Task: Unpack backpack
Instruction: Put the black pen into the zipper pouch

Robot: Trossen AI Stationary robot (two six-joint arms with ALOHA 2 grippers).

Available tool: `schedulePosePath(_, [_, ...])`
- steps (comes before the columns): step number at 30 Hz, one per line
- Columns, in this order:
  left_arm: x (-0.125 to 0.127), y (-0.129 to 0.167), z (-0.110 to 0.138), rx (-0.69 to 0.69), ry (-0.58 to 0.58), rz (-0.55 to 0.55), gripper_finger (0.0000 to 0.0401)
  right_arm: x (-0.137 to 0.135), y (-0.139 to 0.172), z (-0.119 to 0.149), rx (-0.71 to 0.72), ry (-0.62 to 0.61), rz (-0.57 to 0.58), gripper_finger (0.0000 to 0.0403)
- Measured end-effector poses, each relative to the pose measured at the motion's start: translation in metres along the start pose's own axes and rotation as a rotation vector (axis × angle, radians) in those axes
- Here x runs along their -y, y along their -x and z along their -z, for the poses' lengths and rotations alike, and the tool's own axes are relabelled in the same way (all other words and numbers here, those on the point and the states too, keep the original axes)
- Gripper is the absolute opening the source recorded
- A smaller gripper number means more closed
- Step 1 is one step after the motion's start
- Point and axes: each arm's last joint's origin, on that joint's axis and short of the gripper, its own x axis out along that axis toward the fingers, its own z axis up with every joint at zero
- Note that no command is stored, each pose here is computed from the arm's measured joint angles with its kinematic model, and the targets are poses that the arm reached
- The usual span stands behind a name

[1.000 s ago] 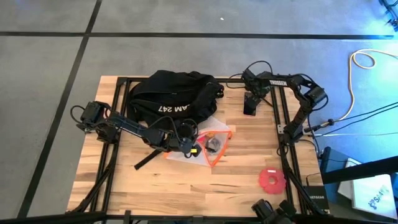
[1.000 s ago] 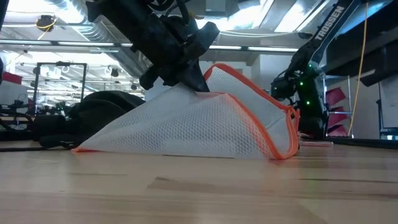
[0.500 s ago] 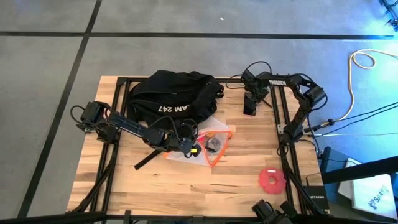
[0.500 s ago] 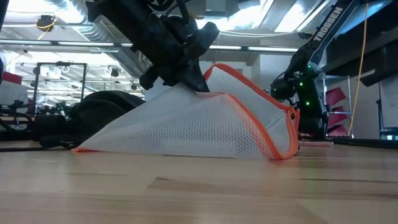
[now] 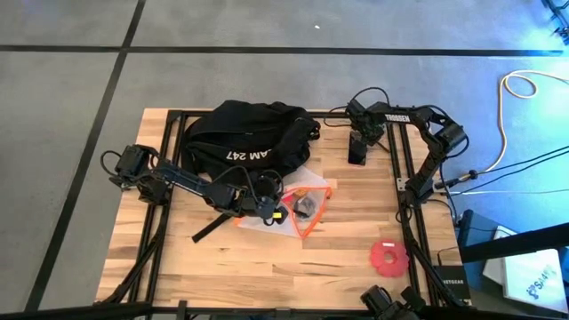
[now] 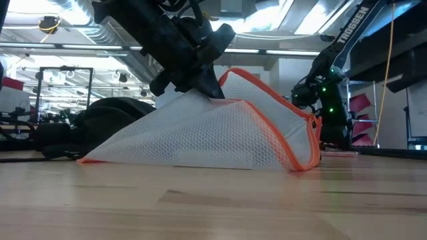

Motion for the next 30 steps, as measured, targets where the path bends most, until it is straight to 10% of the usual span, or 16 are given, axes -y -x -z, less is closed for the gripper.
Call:
schedulePosePath(16, [0.000, 0.000, 0.000, 0.000, 0.000, -0.001, 0.0000, -0.010, 0.078, 0.026, 0.271, -0.018, -0.011, 0.0018])
schedulePosePath(30, [0.000, 0.000, 0.000, 0.000, -0.001, 0.000, 0.0000, -0.112, 0.173, 0.113, 1.087, 0.263, -0.786, 0.0021])
